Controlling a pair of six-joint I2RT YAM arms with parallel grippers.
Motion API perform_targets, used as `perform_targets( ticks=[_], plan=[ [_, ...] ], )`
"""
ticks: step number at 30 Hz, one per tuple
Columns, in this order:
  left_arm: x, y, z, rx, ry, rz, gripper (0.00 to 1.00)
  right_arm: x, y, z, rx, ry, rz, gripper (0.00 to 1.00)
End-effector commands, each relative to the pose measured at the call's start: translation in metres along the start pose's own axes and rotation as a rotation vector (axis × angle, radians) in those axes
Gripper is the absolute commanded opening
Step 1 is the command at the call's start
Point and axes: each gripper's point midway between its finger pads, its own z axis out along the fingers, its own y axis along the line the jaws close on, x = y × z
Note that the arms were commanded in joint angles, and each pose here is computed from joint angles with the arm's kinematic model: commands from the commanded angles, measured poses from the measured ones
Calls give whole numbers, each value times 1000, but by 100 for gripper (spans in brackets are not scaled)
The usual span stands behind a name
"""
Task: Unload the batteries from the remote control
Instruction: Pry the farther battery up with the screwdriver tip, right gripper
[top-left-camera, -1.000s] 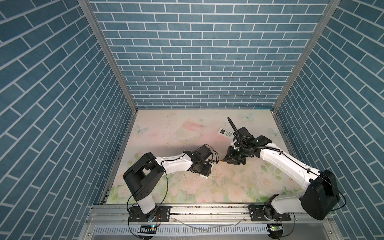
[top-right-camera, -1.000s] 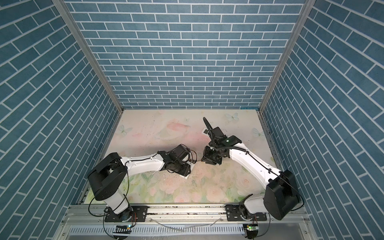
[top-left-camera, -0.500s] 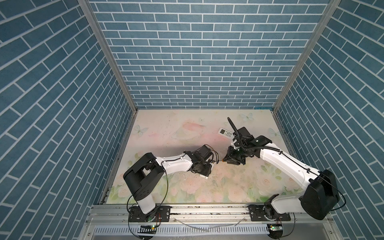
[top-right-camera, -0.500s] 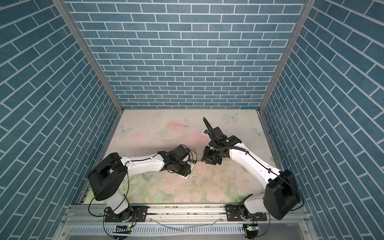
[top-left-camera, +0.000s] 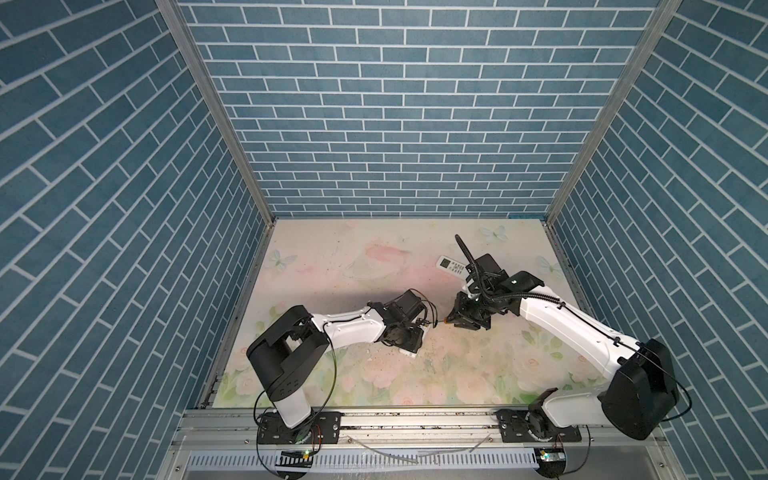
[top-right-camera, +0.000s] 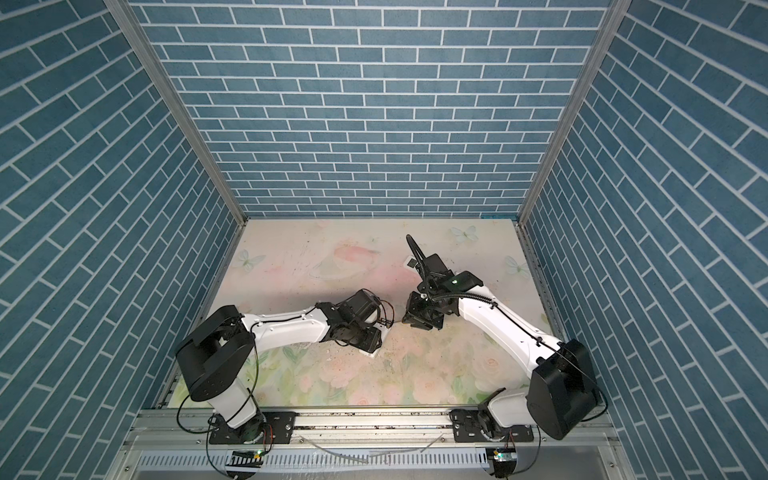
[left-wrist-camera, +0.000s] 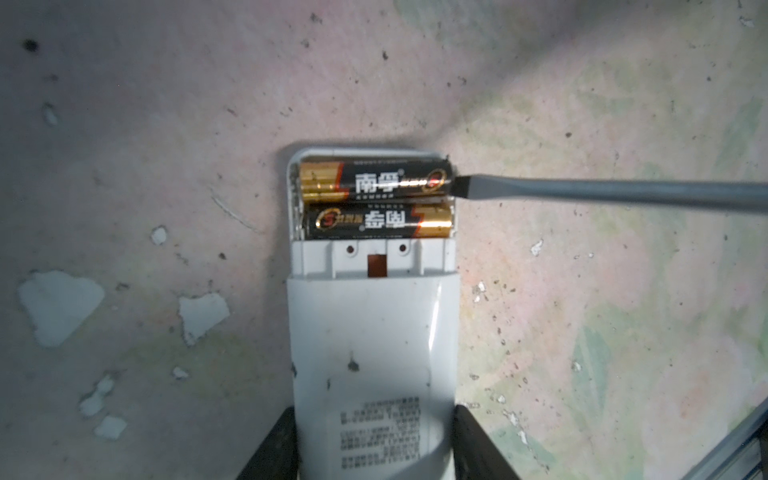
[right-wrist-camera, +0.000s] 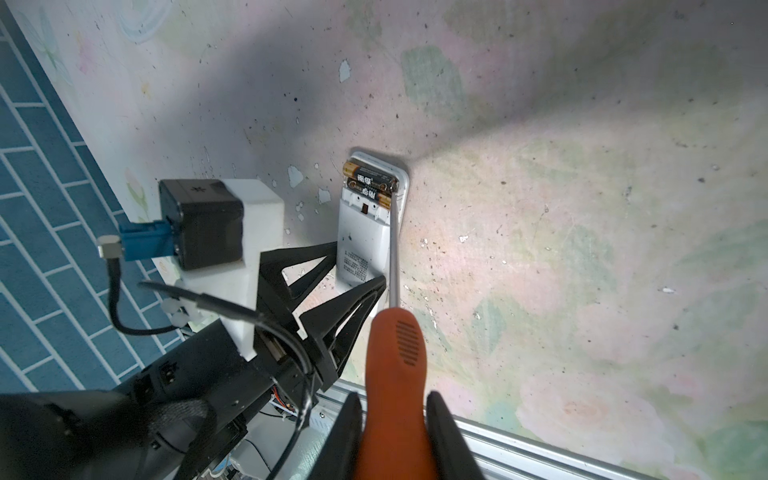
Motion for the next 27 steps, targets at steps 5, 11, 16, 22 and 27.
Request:
perform_targets(
  ticks=[5,11,16,22,27],
  plan=[
    [33,2,18,-9,122,15,30,-8,30,-11,-107,-44,-39,0],
    [33,2,17,-7,119,16,30,-8,33,-14,-114,-50,-46,0],
    [33,1,16,-5,118,17,30,-8,34,-17,-115,-54,-48,0],
    [33,0,16,-5,118,20,30,-8,37,-21,-120,-66,-52,0],
    [33,-1,16,-5,116,20,30,-8,38,-24,-124,-71,-57,0]
  ],
)
